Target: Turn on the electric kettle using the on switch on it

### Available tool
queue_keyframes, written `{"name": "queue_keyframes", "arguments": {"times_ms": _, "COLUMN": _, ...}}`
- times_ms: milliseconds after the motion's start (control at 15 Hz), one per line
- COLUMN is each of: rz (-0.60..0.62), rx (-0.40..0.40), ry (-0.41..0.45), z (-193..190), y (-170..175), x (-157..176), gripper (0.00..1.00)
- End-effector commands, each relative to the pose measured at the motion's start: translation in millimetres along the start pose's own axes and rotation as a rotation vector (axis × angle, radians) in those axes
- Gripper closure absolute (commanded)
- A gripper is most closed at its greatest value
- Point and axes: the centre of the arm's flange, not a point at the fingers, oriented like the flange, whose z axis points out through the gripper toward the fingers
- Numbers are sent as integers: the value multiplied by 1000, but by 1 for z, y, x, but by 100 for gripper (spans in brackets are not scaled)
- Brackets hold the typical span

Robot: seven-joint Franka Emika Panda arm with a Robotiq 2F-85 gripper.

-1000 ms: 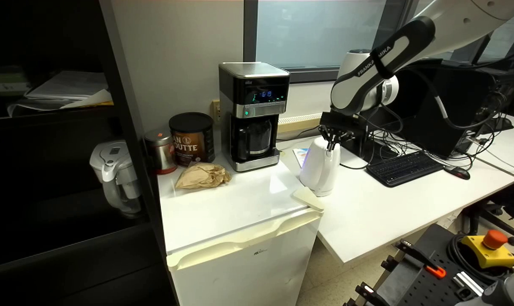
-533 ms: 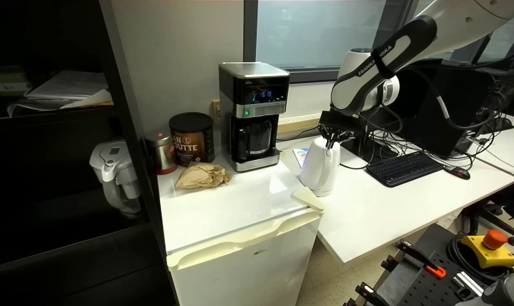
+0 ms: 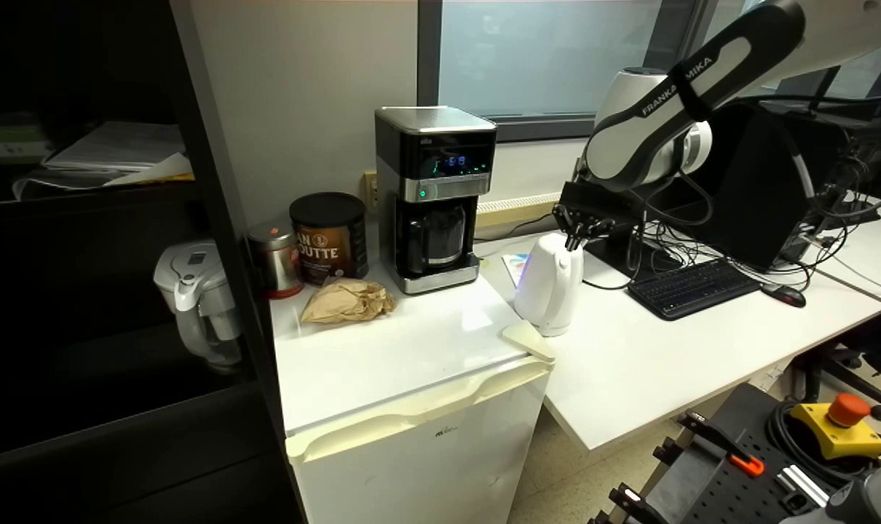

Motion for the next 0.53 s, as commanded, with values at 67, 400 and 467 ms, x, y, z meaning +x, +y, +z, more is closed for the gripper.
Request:
{"name": "queue_keyframes", "arguments": {"times_ms": 67, "rz": -37, "rx": 24, "ry": 9, "z": -27, "y": 24, "x": -34, "gripper": 100}}
{"name": "queue_keyframes", "arguments": {"times_ms": 400, "rz": -78, "rx": 23, "ry": 9, "z": -34, "y": 34, "x": -66, "gripper": 100}}
{"name": "queue_keyframes", "arguments": {"times_ms": 467, "rz": -86, "rx": 24, "ry": 9, "z": -34, "y": 35, "x": -73, "gripper": 100}}
